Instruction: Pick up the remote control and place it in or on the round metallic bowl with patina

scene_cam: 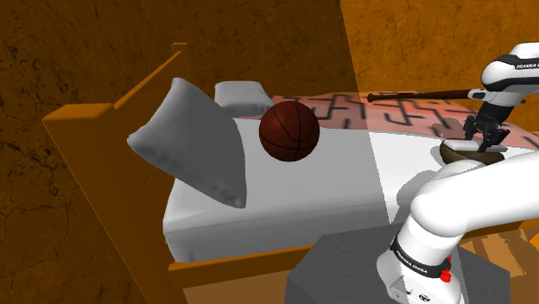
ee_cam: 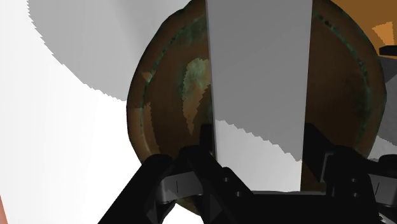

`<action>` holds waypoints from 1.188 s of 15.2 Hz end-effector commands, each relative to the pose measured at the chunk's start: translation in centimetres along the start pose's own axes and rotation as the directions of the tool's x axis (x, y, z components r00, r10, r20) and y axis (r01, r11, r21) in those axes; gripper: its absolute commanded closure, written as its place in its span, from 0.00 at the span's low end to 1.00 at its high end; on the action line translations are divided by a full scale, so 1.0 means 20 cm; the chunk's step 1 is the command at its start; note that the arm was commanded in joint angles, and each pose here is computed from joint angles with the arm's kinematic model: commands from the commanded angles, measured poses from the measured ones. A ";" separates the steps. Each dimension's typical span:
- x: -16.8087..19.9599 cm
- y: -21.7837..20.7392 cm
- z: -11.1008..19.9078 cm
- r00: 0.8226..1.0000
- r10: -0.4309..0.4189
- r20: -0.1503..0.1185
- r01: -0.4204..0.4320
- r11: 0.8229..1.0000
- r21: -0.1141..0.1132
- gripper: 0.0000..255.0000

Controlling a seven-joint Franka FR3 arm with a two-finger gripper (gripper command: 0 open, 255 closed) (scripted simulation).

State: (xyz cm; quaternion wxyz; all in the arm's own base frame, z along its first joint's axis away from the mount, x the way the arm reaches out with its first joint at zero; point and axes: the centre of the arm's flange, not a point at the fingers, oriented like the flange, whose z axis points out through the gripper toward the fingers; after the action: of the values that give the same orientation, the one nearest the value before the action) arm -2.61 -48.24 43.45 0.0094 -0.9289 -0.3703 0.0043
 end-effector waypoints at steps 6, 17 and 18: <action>0.00 0.00 0.03 1.000 0.000 0.000 0.000 1.000 -0.001 1.00; 0.00 0.00 -0.17 1.000 0.000 0.000 0.000 1.000 -0.001 0.00; 0.00 0.00 -0.22 1.000 0.000 0.000 0.000 1.000 -0.001 0.00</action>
State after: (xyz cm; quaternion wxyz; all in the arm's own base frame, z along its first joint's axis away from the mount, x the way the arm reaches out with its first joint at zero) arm -2.48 -48.25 46.68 0.0086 -0.9289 -0.3701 0.0045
